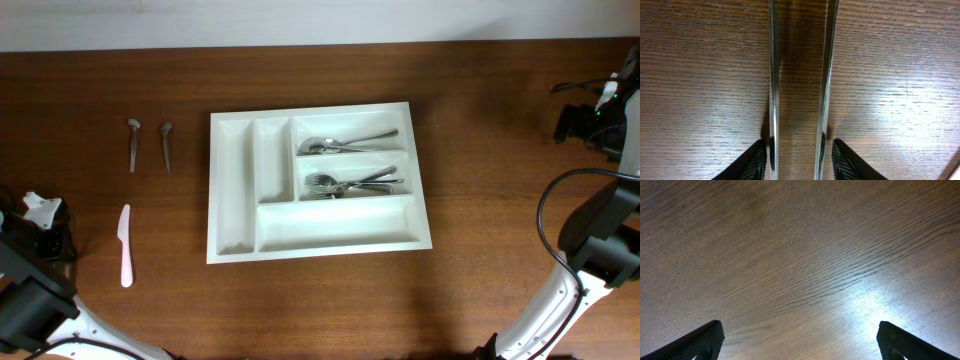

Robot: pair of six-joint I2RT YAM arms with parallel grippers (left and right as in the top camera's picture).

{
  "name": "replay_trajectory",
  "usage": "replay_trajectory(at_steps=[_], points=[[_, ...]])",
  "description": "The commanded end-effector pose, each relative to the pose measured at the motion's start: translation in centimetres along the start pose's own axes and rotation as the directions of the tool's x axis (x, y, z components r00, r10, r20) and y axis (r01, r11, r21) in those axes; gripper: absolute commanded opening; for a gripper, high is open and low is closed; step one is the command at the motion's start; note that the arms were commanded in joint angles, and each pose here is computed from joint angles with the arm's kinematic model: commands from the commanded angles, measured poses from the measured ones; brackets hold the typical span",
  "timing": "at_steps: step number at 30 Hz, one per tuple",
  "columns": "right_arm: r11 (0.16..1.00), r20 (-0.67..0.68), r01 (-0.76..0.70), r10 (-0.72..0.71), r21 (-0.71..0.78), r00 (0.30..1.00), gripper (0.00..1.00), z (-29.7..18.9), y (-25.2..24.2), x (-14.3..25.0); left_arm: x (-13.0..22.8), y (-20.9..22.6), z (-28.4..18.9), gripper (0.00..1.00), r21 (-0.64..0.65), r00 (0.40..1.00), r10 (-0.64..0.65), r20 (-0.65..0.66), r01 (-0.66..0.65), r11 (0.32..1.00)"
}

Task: Pack container
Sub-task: 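Lower the left gripper and close it on the metal tongs, then lift the tongs with the left gripper toward the tray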

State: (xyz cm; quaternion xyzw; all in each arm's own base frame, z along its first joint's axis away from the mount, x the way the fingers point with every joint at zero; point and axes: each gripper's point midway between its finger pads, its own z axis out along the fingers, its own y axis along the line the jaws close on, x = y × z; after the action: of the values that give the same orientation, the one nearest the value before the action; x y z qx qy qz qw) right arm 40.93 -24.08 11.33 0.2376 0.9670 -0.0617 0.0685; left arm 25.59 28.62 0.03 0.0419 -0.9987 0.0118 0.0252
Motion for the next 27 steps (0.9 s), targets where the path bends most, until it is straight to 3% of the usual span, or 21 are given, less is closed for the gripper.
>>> replay_trajectory(at_steps=[1,7,10,14,18,27], points=[[1.000,0.011,-0.006,0.006,-0.002,1.000,0.99,-0.5,0.2,-0.1,0.0,0.2,0.2,0.44,-0.002,1.000,0.008,-0.004,-0.008,1.000],[1.000,0.011,-0.006,0.006,-0.002,1.000,0.99,-0.5,0.2,-0.1,0.0,0.2,0.2,0.23,-0.002,1.000,0.008,-0.004,-0.008,1.000],[1.000,0.011,-0.006,0.006,-0.002,1.000,0.99,-0.5,0.2,-0.1,0.0,0.2,0.2,0.17,-0.002,1.000,0.008,-0.004,-0.008,1.000],[1.000,0.011,-0.006,0.006,-0.002,1.000,0.99,-0.5,0.2,-0.1,-0.1,0.0,0.1,0.17,-0.002,1.000,0.002,-0.004,-0.002,1.000],[1.000,0.011,-0.006,0.006,-0.002,1.000,0.98,-0.5,0.2,-0.1,-0.6,-0.8,0.0,0.03,0.003,1.000,0.026,-0.010,-0.026,1.000],[1.000,0.011,-0.006,0.006,-0.002,1.000,0.99,-0.5,0.2,-0.1,-6.5,-3.9,-3.5,0.02,-0.058,0.984,0.174,0.044,-0.171,0.984]])
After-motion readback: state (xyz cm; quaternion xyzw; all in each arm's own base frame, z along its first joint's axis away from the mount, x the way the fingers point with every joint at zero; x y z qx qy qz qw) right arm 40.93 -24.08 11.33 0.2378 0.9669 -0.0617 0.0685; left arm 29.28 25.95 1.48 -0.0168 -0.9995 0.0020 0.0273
